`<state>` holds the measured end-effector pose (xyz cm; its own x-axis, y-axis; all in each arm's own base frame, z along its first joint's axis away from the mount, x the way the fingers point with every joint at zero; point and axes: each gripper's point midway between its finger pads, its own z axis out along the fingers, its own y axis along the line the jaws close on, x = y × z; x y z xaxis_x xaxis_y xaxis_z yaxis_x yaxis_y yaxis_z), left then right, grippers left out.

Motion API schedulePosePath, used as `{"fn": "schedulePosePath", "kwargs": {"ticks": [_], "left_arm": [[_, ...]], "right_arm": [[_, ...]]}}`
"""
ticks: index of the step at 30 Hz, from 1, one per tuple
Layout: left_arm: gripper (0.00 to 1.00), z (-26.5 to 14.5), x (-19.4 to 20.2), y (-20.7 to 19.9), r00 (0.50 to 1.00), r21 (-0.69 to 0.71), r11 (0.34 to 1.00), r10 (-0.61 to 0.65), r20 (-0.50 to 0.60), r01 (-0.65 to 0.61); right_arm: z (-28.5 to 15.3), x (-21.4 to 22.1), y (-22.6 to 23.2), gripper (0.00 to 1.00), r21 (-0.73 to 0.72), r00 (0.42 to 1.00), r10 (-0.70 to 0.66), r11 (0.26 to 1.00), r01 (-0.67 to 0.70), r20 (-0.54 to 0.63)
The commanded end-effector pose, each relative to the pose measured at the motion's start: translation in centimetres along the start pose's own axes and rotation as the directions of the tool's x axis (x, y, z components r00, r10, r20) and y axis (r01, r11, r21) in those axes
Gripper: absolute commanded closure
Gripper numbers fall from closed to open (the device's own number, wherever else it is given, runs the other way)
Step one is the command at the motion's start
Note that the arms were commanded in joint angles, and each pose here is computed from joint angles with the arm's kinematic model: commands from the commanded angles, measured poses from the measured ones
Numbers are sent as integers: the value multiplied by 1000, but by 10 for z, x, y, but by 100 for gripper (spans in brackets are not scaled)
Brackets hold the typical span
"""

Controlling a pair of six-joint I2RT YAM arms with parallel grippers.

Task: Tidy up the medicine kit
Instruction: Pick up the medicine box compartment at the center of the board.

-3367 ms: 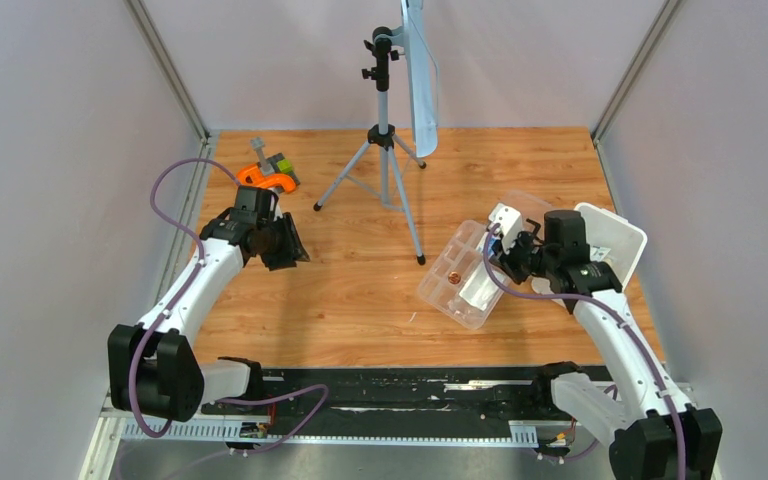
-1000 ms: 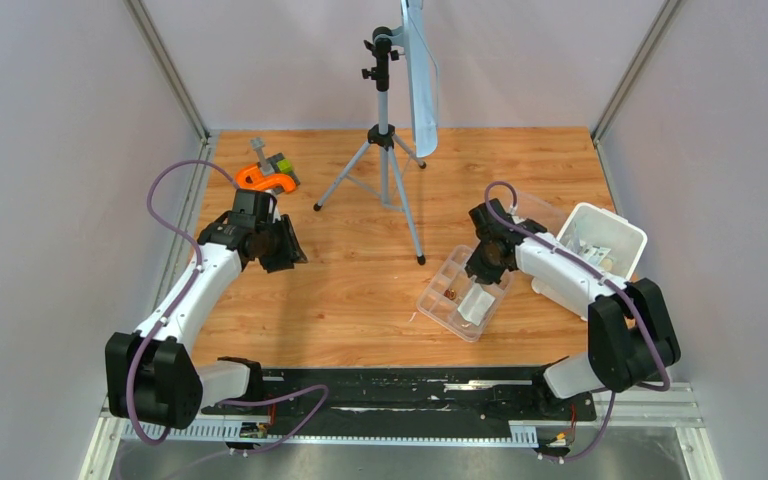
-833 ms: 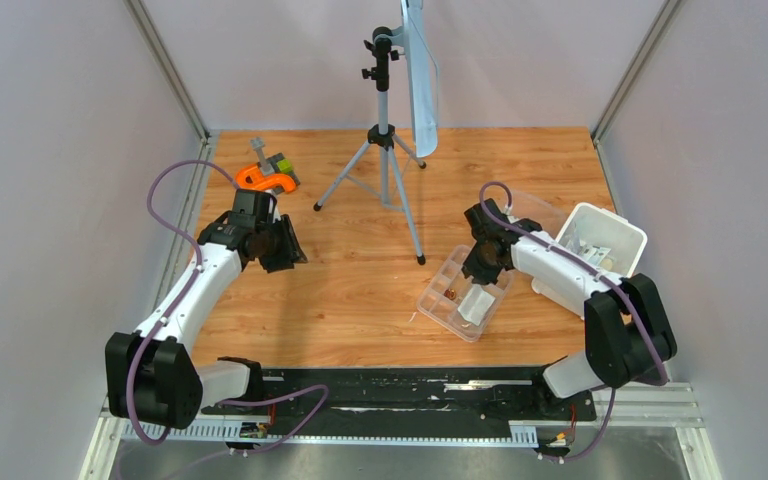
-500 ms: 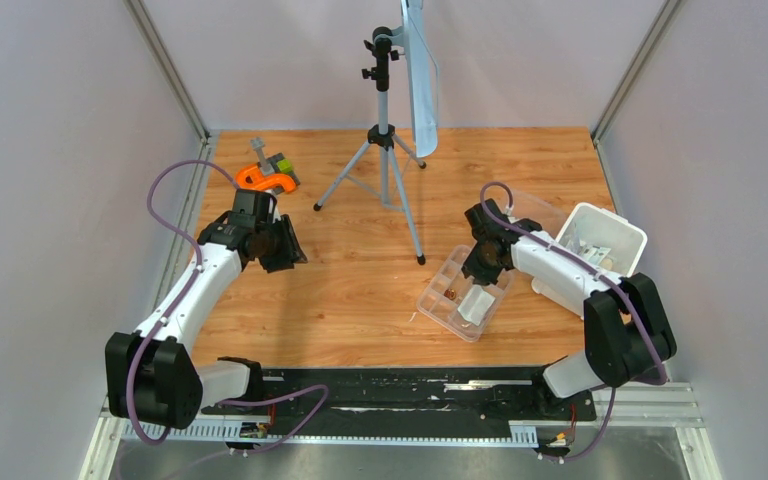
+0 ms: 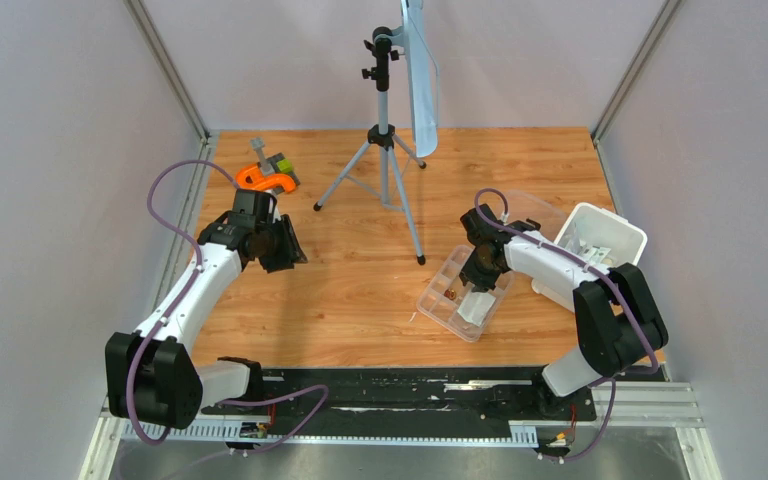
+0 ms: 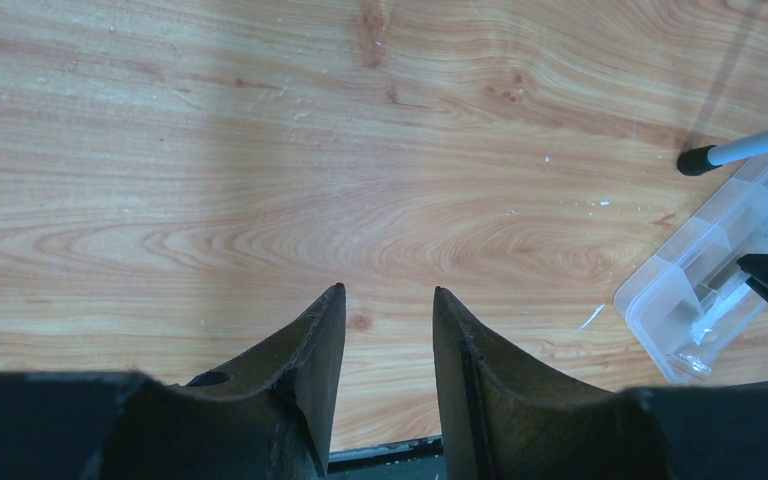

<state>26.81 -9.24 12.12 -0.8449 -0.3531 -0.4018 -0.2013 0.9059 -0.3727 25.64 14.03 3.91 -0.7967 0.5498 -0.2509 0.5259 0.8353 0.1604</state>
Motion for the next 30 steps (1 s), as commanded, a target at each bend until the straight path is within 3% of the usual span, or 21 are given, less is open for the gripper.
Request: {"fn": "schedulePosePath", "kwargs": {"ticks": [1, 30], "left_arm": [[54, -4, -8, -2, 999, 13, 1000, 16, 33, -17], [55, -2, -3, -1, 1000, 23, 1000, 14, 27, -15]], "right_arm": [[5, 3, 4, 76, 1, 1000, 1, 1000, -1, -5], [32, 12, 1, 78, 27, 998, -58, 998, 59, -37]]}}
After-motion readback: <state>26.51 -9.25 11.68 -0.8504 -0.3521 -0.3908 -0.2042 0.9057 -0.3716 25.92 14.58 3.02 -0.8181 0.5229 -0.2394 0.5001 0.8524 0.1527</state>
